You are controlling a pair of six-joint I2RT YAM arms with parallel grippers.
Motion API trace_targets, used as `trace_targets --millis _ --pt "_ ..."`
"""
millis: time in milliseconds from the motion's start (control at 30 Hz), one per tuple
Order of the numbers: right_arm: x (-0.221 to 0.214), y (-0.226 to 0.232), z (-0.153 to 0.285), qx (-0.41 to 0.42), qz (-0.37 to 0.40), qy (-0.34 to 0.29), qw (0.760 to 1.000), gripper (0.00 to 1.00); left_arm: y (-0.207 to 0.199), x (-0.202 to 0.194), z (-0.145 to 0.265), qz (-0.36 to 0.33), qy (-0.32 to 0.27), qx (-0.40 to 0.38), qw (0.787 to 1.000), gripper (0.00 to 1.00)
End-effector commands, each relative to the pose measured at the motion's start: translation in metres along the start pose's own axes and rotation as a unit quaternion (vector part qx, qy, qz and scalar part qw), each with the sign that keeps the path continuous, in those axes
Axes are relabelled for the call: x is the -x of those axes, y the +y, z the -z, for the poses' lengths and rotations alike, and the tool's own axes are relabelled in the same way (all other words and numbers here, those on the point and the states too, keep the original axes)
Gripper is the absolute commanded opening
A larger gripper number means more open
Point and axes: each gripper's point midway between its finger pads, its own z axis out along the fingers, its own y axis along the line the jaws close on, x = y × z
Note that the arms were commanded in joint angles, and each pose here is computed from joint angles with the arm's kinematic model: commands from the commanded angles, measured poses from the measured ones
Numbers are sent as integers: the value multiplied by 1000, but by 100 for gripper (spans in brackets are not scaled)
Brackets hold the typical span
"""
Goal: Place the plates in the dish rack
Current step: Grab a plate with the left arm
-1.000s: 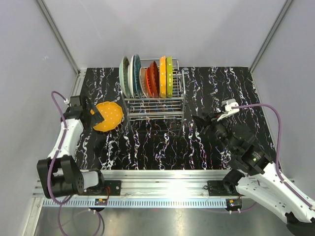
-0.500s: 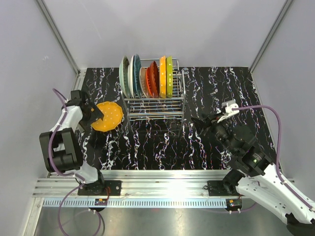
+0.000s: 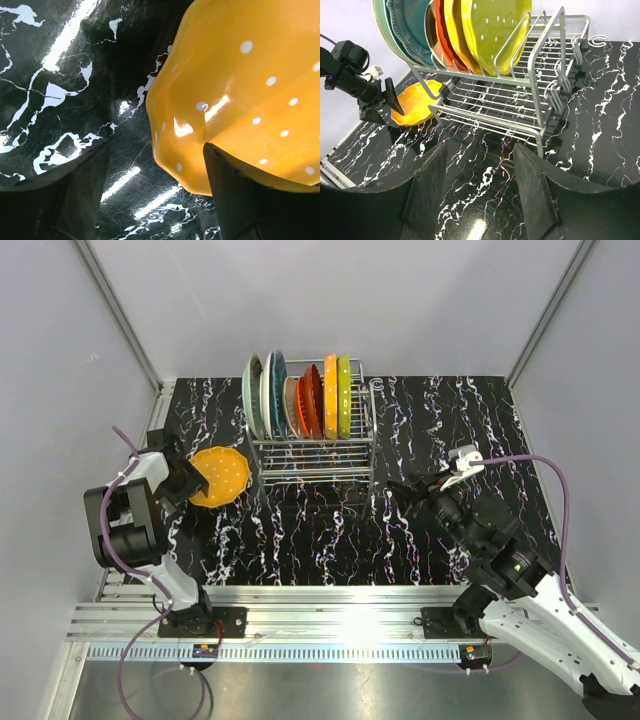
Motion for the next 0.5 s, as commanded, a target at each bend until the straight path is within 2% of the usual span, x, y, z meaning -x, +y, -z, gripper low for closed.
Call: trace_targets --millis 0,67,100,200,233,300,333,467 --pt "12 7 1 16 -8 -22 1000 62 -6 14 -1 -2 -12 -7 1000 73" --pt "12 7 1 16 -8 -22 1000 62 -8 12 -3 -3 -7 -11 1000 66" --pt "11 7 2 16 -8 -22 1000 62 -8 11 -6 -4 -2 -10 1000 57" --pt "12 6 3 14 -8 -23 1000 62 -8 12 -9 -4 3 -8 1000 50" --pt "12 6 3 12 -8 -24 1000 62 -7 11 -10 -3 6 -7 1000 43" --pt "12 5 4 12 -8 -24 1000 61 -6 10 -12 -1 12 -6 1000 37" --pt "14 5 5 12 -8 -27 1000 61 -6 10 -12 1 13 -6 1000 29" --pt "14 9 6 22 -6 -25 999 60 -6 10 -9 0 11 -7 1000 15"
